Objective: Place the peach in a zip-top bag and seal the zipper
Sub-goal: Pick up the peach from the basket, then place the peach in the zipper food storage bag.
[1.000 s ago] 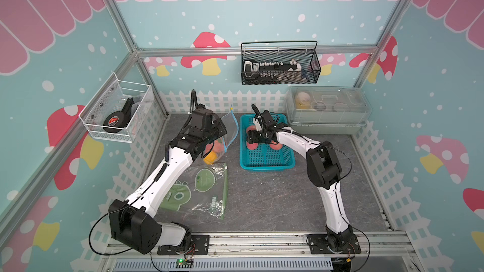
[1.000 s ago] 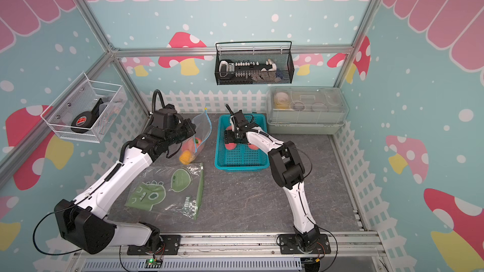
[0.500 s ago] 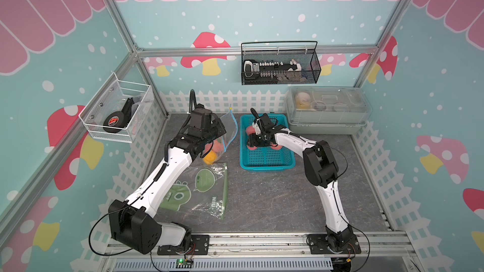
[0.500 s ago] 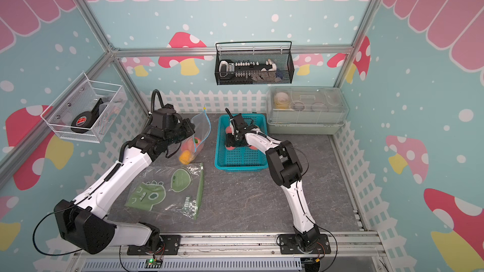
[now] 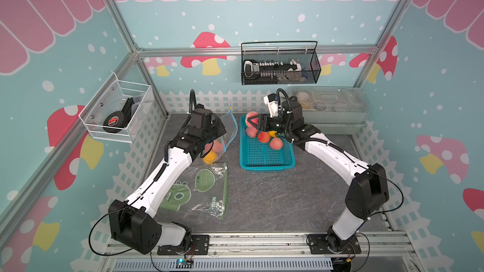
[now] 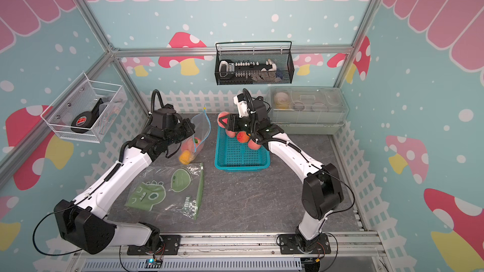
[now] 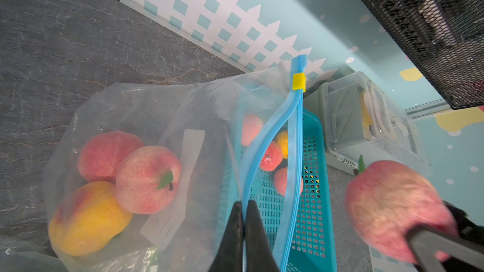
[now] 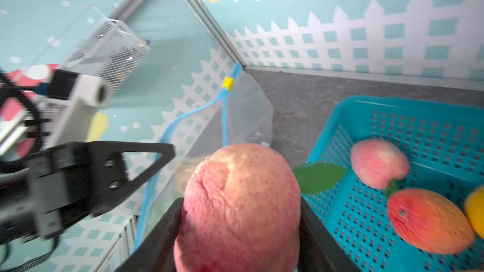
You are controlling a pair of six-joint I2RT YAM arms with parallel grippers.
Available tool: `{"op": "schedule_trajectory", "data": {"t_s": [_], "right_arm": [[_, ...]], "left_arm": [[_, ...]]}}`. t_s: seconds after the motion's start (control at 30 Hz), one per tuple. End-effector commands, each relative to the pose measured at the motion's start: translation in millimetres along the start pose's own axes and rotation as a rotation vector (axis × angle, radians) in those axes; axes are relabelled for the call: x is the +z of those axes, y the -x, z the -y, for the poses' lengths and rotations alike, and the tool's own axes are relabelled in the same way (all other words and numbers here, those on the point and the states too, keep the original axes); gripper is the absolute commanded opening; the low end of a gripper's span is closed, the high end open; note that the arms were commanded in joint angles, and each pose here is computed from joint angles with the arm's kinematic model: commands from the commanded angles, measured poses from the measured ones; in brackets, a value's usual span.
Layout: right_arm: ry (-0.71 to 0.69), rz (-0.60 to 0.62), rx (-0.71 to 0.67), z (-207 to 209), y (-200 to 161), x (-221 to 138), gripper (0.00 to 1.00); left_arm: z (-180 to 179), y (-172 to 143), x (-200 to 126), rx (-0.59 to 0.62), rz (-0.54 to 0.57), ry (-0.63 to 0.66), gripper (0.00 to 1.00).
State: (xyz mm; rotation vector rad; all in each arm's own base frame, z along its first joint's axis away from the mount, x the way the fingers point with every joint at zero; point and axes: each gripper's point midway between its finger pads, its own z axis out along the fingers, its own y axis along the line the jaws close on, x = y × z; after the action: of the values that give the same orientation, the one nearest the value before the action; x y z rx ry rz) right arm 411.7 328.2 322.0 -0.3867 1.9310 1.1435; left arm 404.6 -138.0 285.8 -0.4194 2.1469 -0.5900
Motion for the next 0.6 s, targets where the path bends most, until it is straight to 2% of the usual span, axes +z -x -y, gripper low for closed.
{"op": "schedule_trajectory", "data": {"t_s": [0.0, 0.07, 0.27, 0.47, 0.57], "right_arm": [[0.194, 0.013, 0.019, -33.5, 2.6, 4.0, 0.51], [0.235, 0.006, 0.011, -45.6, 3.8, 7.8, 0.52], [0.236, -0.069, 0.009, -52.6, -11.3, 39.0, 0.52], [0.184, -0.159, 0.021, -39.6, -37.0, 74.1, 0.52], [0.09, -0.199, -0.004, -27.8, -48.1, 82.3, 0.52]], "left_arm": [[2.2, 3.4, -7.5, -0.013, 0.006, -0.016, 0.0], [2.3, 2.6, -6.7, -0.013, 0.002, -0.016, 0.0], [4.1, 1.9, -5.3, -0.014, -0.004, -0.026, 0.0], [6.4, 3.6, -7.3, -0.013, -0.001, -0.034, 0.0], [6.8, 5.4, -10.4, -0.009, 0.008, -0.034, 0.0]]}}
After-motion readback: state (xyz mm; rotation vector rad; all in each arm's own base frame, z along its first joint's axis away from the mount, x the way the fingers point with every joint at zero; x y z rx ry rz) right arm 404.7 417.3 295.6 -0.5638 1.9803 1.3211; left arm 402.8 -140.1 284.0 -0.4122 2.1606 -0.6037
